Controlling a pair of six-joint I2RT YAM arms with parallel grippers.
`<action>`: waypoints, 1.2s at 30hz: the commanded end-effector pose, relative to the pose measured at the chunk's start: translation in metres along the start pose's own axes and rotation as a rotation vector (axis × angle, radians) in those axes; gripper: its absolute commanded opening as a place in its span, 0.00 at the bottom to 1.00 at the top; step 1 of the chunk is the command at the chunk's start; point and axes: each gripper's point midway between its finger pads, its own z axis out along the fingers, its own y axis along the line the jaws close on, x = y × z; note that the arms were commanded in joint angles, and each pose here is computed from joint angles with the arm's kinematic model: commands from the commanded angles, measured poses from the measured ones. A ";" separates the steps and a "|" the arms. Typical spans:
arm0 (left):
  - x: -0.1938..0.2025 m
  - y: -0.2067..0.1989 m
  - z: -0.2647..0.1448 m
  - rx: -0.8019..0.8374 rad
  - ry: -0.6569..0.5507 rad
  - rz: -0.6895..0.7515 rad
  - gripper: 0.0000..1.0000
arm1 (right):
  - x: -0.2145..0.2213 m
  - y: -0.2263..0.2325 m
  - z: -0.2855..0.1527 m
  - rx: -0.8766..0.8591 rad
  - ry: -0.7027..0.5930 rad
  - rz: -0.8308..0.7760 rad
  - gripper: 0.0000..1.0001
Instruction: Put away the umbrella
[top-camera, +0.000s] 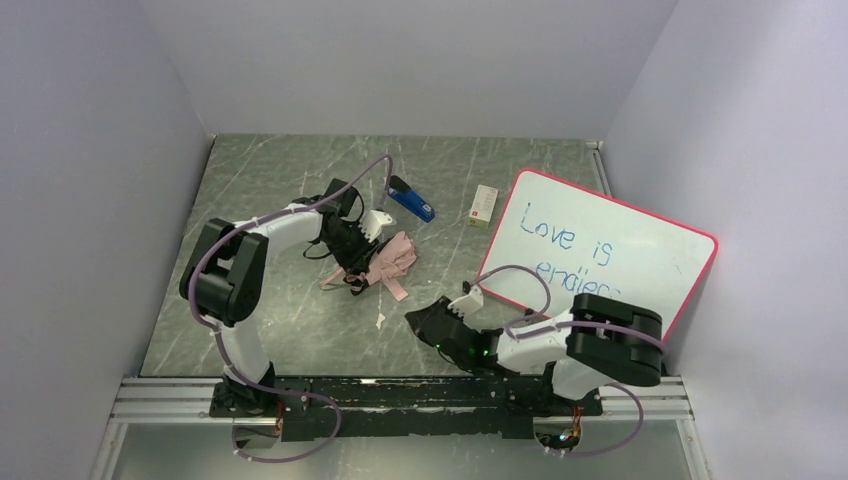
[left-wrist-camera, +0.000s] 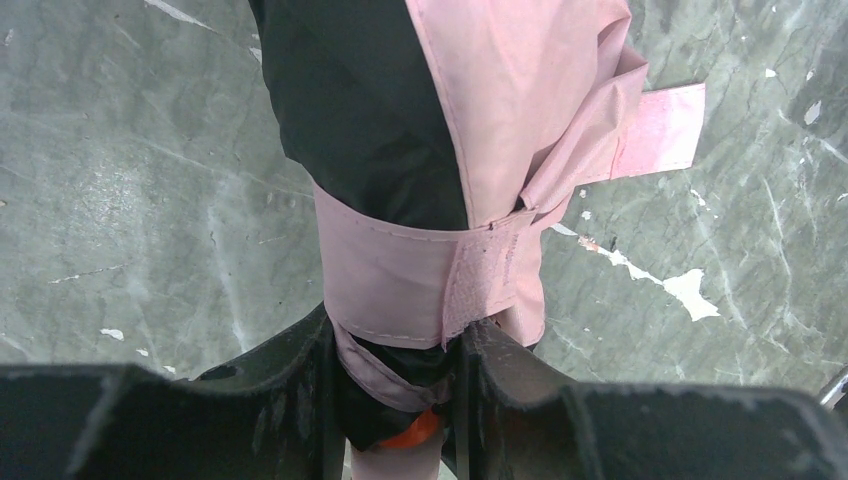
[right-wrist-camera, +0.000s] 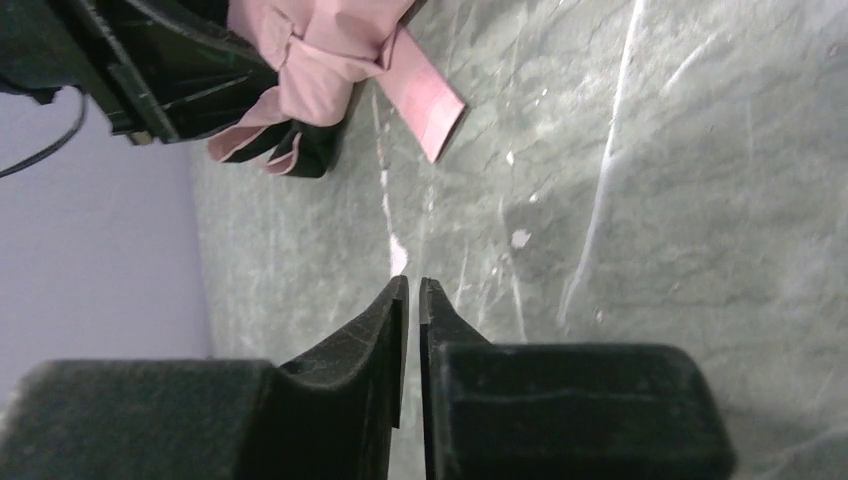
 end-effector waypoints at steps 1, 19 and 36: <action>0.046 0.038 0.011 -0.181 0.165 0.004 0.05 | -0.014 -0.010 0.016 0.073 -0.083 -0.011 0.19; 0.046 0.036 0.011 -0.182 0.176 0.022 0.05 | -0.007 -0.027 0.055 0.155 -0.009 0.187 0.47; 0.048 0.032 0.012 -0.176 0.181 0.030 0.05 | -0.013 -0.044 0.070 0.115 -0.054 0.165 0.45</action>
